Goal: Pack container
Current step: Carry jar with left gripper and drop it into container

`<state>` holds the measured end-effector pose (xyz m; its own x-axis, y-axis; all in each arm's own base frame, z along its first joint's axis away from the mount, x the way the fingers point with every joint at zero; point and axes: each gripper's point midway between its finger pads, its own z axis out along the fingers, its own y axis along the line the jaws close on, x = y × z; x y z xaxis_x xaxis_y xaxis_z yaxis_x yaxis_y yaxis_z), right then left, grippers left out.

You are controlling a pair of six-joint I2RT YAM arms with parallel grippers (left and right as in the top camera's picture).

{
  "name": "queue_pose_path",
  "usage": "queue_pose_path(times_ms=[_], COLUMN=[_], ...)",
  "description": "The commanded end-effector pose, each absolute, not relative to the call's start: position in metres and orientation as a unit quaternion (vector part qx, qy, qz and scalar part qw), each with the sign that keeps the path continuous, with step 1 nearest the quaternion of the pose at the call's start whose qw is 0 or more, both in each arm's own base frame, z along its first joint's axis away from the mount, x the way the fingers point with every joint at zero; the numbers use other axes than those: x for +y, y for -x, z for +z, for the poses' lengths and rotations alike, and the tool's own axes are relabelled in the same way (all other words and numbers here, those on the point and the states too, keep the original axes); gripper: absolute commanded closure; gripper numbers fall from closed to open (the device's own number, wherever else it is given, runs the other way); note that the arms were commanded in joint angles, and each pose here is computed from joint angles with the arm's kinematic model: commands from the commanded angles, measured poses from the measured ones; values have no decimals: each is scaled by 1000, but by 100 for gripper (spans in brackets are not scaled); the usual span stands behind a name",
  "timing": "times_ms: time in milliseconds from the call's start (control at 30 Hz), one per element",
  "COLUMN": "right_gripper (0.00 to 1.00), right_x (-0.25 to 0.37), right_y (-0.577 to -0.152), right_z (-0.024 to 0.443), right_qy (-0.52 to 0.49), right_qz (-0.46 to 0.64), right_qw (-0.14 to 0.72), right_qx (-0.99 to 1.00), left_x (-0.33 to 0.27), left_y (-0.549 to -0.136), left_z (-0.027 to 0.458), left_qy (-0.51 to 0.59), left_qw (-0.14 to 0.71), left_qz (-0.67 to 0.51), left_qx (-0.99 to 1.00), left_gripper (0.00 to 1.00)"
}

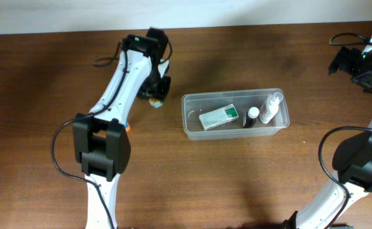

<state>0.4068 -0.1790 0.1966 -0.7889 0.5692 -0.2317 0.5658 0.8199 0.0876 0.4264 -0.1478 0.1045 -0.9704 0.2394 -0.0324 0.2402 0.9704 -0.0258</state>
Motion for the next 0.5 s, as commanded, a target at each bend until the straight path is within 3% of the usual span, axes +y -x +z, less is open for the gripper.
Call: queue_pose_path(times_ms=[0, 167, 467], right_gripper=[2, 2, 2], right_x=[-180, -180, -180], right_y=[-407, -407, -407], right_z=[195, 195, 195], right_qy=[-306, -306, -306], right_qz=[7, 7, 7], right_qw=[123, 123, 123], right_qx=[944, 944, 944], left_x=[-162, -213, -307], left_y=[-436, -426, -356], left_z=[144, 203, 207], left_qy=[-137, -188, -313], left_qw=[59, 123, 107], left_qz=[-25, -54, -73], left_qx=[989, 973, 941], left_gripper=[59, 59, 58])
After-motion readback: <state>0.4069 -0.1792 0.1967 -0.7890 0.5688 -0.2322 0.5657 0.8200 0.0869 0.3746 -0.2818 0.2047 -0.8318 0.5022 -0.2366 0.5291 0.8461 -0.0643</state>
